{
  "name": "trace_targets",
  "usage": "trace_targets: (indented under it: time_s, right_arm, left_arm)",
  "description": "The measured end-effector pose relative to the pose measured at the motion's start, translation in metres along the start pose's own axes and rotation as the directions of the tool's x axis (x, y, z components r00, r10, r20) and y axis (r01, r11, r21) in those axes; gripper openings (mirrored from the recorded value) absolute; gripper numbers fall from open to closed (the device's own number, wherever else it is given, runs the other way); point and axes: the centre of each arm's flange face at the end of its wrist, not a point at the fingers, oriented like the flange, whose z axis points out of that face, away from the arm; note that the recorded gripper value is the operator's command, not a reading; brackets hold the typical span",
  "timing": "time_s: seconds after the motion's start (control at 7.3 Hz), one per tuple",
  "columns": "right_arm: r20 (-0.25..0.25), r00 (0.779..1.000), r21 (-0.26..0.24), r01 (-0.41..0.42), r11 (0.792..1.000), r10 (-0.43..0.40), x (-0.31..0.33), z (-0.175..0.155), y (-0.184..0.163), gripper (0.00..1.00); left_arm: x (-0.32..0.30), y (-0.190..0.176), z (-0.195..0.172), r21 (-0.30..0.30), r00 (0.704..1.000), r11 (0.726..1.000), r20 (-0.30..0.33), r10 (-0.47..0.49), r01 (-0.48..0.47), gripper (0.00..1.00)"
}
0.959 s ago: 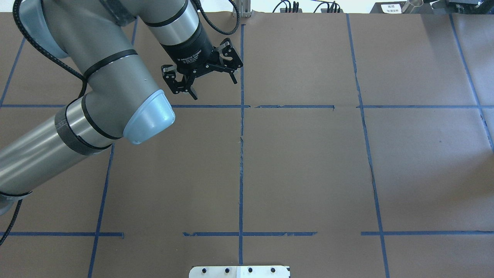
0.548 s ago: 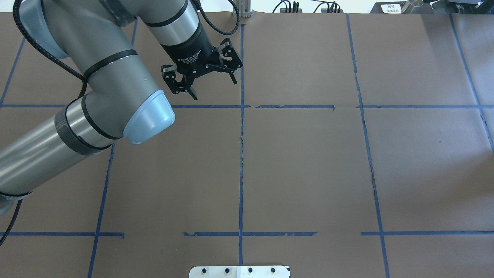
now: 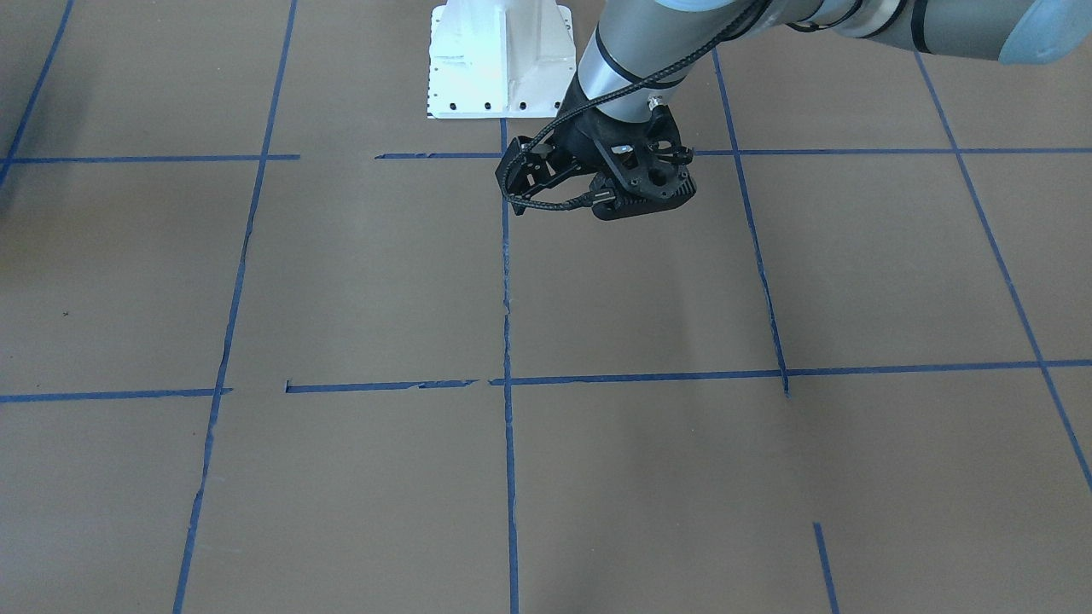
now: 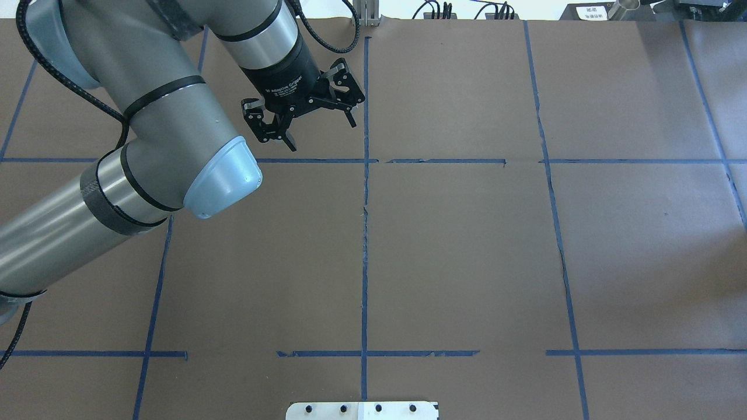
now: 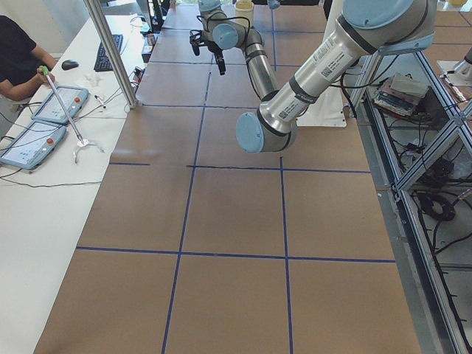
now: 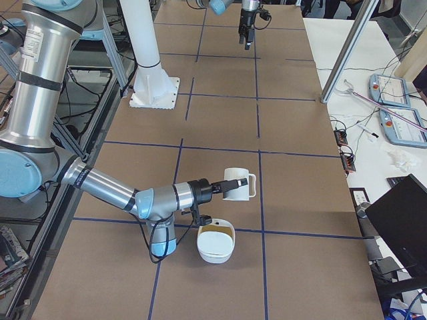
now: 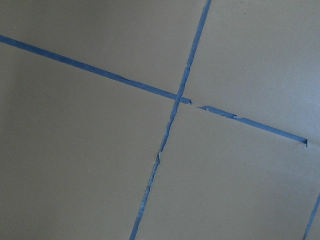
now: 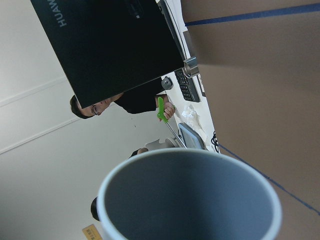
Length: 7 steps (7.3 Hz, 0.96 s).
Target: Left arm hands cup to right arm to dump lemon
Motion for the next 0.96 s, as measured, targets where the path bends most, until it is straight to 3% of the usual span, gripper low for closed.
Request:
trace_targets:
  time_s: [0.27, 0.55, 0.68, 0.82, 0.96]
  right_arm:
    - [-0.064, 0.987, 0.040, 0.150, 0.988, -0.147, -0.016, 0.071, 0.035, 0.14]
    - [-0.144, 0.940, 0.066, 0.321, 0.945, -0.310, -0.023, 0.140, 0.095, 0.15]
    - [-0.170, 0.905, 0.075, 0.407, 0.910, -0.390, -0.017, 0.169, 0.134, 0.15]
    - [-0.200, 0.849, 0.084, 0.513, 0.854, -0.490, 0.000, 0.200, 0.178, 0.14]
    - [-0.228, 0.761, 0.091, 0.638, 0.765, -0.608, 0.022, 0.229, 0.223, 0.15]
  left_arm:
    - [0.001, 0.001, -0.001, -0.001, 1.000, 1.000, -0.002, 0.002, -0.002, 1.00]
    - [0.001, 0.002, -0.001, 0.000, 1.000, 1.000, -0.003, 0.003, -0.003, 1.00]
    - [0.001, 0.002, -0.001, 0.001, 1.000, 1.000, -0.003, 0.003, -0.003, 1.00]
    - [0.001, 0.002, -0.001, 0.002, 1.000, 1.000, -0.003, 0.003, -0.003, 1.00]
    - [0.002, 0.001, -0.001, 0.014, 1.000, 1.000, -0.001, 0.004, -0.004, 1.00]
